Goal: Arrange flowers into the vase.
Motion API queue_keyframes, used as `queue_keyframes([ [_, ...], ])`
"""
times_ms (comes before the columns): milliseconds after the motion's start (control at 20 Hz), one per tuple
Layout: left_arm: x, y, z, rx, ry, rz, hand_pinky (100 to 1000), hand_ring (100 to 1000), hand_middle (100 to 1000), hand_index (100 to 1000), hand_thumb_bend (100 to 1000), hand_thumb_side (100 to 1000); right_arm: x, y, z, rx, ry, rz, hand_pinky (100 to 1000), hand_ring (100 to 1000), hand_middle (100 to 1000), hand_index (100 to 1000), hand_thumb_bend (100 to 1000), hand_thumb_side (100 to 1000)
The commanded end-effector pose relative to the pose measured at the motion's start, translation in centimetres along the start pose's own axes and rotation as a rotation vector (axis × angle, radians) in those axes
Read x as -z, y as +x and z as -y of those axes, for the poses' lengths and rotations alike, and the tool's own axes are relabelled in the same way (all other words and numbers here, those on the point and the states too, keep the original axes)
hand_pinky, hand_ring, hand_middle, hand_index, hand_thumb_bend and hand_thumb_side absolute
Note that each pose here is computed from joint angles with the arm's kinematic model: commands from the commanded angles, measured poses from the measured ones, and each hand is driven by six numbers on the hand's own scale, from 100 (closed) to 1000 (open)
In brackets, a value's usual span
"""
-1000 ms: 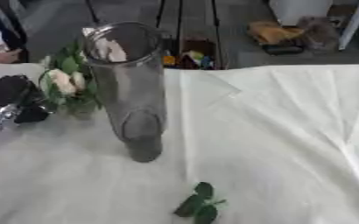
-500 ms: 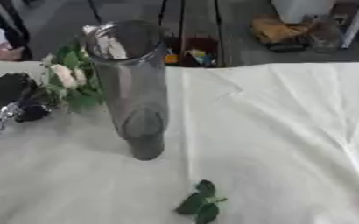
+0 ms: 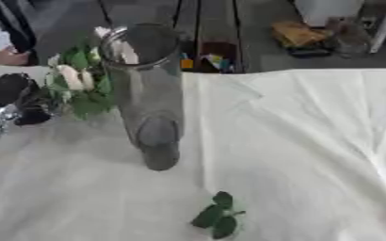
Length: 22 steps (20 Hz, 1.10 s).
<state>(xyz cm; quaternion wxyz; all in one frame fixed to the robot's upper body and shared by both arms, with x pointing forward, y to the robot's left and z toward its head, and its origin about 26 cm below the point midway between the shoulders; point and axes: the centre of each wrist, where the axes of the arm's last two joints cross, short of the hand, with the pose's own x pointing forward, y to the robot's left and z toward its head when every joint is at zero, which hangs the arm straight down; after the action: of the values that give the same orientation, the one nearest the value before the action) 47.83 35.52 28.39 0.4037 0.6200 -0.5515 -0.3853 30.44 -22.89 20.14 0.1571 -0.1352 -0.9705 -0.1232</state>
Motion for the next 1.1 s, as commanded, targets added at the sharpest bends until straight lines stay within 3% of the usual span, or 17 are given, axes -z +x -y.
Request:
queue_keyframes([
  [50, 0.3, -1.2, -2.6, -0.018, 0.111, -0.039, 100, 100, 100, 100, 100, 392, 0.4, 0.3, 0.1, 0.007, -0.006, 0.012, 651, 683, 534, 750, 100, 1000],
  [650, 0.1, -1.3, -4.3, -0.183, 0.291, -0.137, 100, 100, 100, 100, 100, 408, 0.4, 0.2, 0.3, 0.007, -0.009, 0.005, 652, 683, 534, 751, 100, 1000],
  [1100, -0.1, -0.9, -6.7, -0.404, 0.400, -0.159, 100, 100, 100, 100, 100, 439, 0.4, 0.2, 0.4, 0.012, -0.008, 0.000, 653, 683, 534, 752, 100, 1000],
])
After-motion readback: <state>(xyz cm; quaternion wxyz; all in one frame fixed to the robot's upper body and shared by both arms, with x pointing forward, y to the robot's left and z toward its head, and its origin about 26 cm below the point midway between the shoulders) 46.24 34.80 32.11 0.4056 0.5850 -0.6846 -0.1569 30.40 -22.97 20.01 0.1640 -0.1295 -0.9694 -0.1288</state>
